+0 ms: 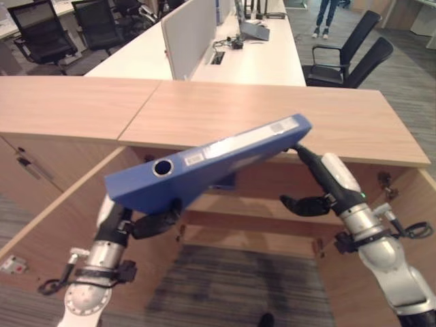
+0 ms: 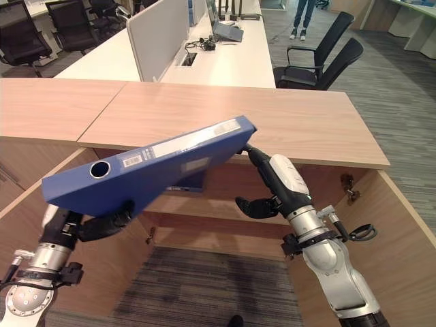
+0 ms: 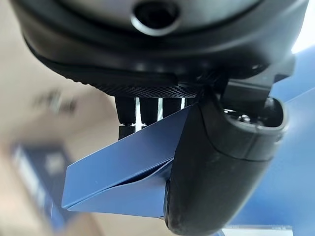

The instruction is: Put the empty folder in the office cabinet

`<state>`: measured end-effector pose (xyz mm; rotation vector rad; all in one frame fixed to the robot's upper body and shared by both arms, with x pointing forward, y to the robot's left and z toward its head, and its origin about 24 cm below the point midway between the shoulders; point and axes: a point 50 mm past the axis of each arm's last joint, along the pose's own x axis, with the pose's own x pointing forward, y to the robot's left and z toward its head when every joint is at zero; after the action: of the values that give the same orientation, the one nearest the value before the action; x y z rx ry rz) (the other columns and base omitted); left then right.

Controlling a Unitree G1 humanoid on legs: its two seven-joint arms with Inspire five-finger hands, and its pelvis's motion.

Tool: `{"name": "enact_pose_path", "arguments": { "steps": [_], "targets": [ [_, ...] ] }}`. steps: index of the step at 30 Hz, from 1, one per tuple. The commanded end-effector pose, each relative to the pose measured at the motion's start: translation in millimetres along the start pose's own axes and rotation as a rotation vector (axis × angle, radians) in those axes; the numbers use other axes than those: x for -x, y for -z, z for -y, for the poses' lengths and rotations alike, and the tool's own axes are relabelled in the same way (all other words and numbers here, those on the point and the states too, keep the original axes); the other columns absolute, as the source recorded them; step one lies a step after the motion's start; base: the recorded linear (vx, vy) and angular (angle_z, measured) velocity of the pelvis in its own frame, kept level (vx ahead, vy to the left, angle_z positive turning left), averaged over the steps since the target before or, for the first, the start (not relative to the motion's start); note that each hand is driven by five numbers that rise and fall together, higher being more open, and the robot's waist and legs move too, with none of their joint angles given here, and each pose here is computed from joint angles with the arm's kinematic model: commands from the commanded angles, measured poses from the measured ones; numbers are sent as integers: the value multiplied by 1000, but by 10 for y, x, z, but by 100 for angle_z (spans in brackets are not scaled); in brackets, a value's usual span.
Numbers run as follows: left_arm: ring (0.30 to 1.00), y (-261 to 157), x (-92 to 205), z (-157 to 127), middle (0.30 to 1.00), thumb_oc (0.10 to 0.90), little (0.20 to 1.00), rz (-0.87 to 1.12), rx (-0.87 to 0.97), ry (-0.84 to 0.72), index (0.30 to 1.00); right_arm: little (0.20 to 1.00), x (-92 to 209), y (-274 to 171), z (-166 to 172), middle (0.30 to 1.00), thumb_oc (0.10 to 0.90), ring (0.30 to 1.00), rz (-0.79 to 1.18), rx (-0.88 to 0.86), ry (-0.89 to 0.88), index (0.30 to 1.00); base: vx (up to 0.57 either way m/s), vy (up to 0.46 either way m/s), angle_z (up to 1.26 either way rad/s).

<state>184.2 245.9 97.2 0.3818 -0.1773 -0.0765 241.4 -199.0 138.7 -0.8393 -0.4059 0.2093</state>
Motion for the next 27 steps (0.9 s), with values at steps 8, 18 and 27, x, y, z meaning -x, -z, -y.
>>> {"name": "enact_pose_path", "arguments": {
  "steps": [8,18,27],
  "targets": [
    [300,-699,-128,-309,300,400,300,408,104,-54,300,900,-150,-213,213,900,800,900,153,-20,116,900,2,0,0],
    [300,-89,109,-239,300,400,300,29,60,57,300,900,-27,117,188,900,800,900,-39,61,68,900,0,0,0],
    [300,75,149,-53,300,400,300,-77,298,253,300,900,41,375,507,900,800,900,-166,148,237,900,0,2,0]
  ]
}}
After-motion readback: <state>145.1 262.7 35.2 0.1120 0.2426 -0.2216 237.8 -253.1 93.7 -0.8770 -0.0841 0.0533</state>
